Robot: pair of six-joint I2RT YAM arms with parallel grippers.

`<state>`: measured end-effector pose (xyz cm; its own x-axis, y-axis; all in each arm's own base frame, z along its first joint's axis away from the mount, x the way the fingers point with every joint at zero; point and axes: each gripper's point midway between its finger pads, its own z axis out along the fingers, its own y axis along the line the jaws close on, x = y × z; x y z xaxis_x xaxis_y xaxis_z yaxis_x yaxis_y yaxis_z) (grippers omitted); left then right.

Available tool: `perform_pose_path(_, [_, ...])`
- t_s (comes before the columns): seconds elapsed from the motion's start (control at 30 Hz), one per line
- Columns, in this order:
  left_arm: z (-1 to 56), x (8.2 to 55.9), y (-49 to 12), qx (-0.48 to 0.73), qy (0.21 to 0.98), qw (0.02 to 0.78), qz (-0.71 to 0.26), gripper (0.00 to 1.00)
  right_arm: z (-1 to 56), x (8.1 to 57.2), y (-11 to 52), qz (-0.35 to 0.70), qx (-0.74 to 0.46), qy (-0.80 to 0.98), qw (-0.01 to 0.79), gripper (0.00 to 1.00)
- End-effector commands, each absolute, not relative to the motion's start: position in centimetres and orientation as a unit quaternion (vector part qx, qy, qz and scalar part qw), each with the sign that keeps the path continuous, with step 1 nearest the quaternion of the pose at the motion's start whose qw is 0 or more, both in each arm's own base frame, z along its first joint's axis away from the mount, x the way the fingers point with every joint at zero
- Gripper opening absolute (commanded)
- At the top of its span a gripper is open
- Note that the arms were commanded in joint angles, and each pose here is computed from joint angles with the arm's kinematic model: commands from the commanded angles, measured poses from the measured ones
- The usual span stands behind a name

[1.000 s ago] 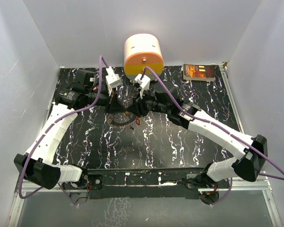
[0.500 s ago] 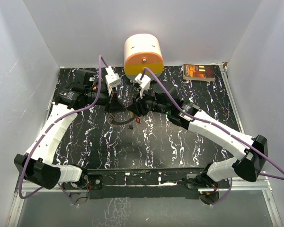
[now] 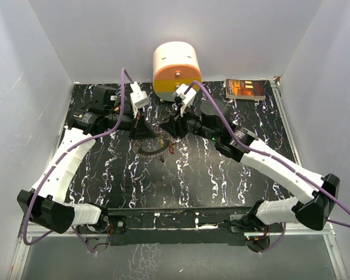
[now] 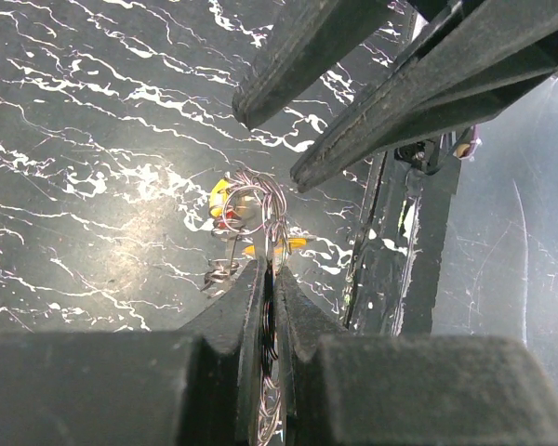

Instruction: Put the keys on the keyring

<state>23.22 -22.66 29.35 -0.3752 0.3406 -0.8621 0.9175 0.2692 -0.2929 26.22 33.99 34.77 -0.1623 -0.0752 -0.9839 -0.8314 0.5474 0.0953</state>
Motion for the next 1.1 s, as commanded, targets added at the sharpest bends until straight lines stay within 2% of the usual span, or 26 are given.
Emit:
perform_pose_path(0.0, [31.7, 21.8, -22.8, 0.457, 0.685, 0.367, -0.433, 0.00, 37.5, 25.8, 34.8, 0.367, -0.346, 0.643, 0.577, 0.32])
perform_pose_path(0.53, [31.8, 21.5, -22.9, 0.457, 0.682, 0.364, -0.439, 0.00, 35.1, 24.9, 36.3, 0.385, -0.386, 0.651, 0.528, 0.30])
perform_pose_path(1.07, [31.6, 21.4, -22.9, 0.458, 0.682, 0.359, -0.443, 0.00, 35.8, 25.5, 35.8, 0.372, -0.377, 0.650, 0.546, 0.18])
